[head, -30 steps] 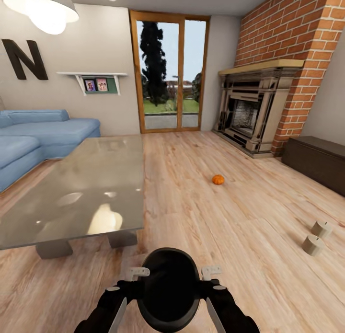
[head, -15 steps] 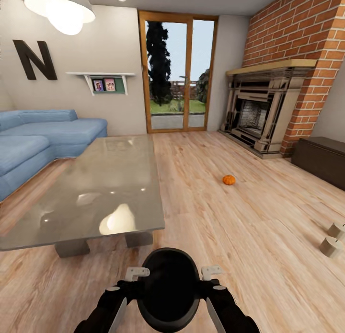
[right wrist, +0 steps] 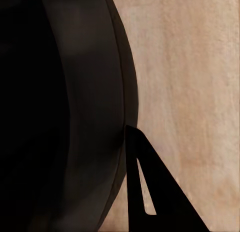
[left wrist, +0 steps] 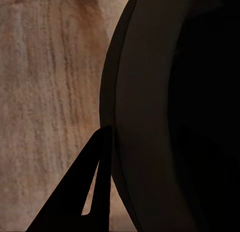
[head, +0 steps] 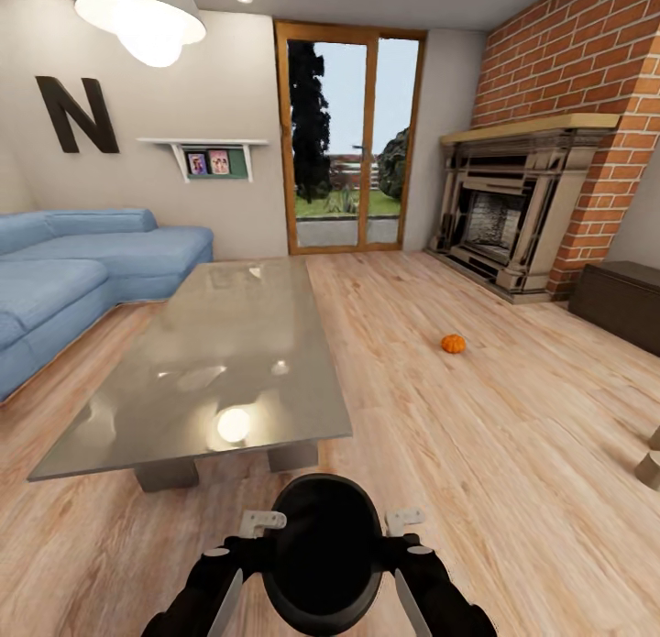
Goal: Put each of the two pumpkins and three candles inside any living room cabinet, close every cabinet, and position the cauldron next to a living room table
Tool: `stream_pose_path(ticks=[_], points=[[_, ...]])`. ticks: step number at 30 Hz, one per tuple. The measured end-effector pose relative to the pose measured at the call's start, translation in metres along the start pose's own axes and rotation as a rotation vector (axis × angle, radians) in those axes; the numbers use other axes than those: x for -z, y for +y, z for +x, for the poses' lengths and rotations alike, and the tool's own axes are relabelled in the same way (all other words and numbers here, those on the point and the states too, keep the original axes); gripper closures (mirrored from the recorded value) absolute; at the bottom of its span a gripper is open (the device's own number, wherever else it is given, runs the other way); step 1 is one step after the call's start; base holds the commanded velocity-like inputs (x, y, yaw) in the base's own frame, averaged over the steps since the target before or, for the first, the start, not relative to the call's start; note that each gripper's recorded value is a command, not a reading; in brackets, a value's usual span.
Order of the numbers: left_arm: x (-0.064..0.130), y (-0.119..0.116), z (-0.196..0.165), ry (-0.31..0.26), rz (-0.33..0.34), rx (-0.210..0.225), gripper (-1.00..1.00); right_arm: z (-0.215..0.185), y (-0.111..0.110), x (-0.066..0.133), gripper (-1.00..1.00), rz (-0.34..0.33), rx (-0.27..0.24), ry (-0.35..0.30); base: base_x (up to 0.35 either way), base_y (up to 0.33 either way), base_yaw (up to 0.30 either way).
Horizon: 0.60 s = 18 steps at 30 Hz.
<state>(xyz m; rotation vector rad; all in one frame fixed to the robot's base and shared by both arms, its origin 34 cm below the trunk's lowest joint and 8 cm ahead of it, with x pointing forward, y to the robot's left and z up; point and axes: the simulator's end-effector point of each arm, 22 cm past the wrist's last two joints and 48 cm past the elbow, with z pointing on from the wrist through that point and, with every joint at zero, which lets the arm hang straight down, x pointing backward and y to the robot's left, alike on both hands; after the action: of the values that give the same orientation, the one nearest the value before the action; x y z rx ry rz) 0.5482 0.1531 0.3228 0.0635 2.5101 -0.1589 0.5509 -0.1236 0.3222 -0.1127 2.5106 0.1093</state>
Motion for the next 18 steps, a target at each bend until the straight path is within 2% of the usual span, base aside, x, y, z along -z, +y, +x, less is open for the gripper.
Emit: stream_pose_path(ticks=[5,18], points=[[0.000,0.000,0.000,0.000,0.001,0.000,1.00,0.000,0.000,0.000,1.00,0.000,0.000,0.001,-0.002,0.107,0.000],[0.003,0.000,-0.011,-0.024,0.000,-0.008,1.00,-0.011,0.000,0.003,1.00,0.001,0.001,-0.023,0.000,0.005,0.000]])
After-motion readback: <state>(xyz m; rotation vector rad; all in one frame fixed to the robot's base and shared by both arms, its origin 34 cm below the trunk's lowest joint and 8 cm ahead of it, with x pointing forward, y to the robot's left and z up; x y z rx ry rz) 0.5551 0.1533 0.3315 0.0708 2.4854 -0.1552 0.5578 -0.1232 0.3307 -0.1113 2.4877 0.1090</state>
